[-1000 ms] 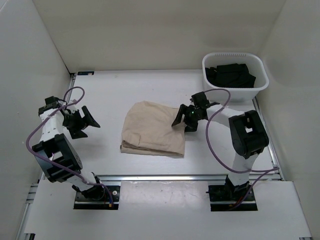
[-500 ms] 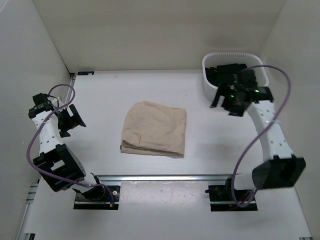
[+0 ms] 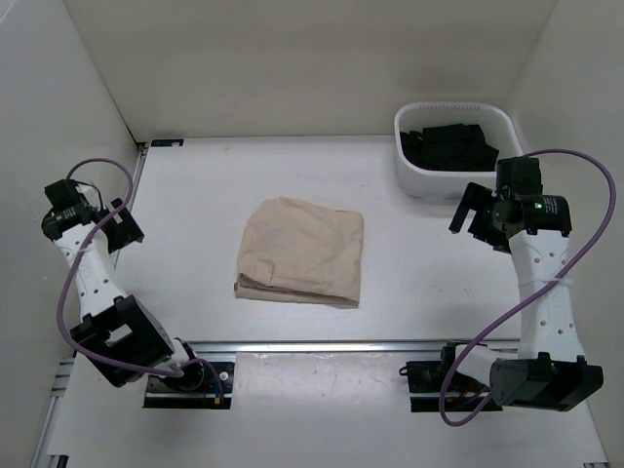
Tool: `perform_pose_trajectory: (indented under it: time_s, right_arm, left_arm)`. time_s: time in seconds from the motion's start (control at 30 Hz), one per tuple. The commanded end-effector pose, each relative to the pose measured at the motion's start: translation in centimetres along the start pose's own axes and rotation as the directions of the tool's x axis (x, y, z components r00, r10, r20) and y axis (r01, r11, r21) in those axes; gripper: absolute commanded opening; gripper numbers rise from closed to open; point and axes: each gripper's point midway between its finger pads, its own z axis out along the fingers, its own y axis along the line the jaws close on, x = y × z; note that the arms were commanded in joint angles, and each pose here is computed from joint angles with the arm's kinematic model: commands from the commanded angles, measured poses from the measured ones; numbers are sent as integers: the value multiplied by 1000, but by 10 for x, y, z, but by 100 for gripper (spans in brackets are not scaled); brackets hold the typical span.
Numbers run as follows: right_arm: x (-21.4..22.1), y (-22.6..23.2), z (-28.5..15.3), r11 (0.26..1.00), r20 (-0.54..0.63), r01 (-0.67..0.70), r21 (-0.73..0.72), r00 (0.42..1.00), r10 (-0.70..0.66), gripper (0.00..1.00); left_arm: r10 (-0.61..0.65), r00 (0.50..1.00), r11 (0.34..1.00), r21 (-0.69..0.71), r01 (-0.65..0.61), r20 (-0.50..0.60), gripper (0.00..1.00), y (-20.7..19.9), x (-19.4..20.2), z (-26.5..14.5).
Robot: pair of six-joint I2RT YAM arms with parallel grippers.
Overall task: Fold and stack the trousers
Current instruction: Fold the trousers
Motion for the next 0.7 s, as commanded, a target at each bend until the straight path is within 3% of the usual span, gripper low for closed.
perform_pose_trajectory:
  time_s: [0.0, 0.67]
  right_arm:
    - [1, -1, -5, 1000, 10, 28, -7, 1000, -28, 99]
    - [6, -5, -5, 999, 21, 36, 1, 999, -36, 99]
  left_arm:
    - [9, 995, 1000, 20, -11, 95, 100, -4, -17, -20]
    - [7, 997, 1000, 9, -8, 77, 100, -2, -6, -18]
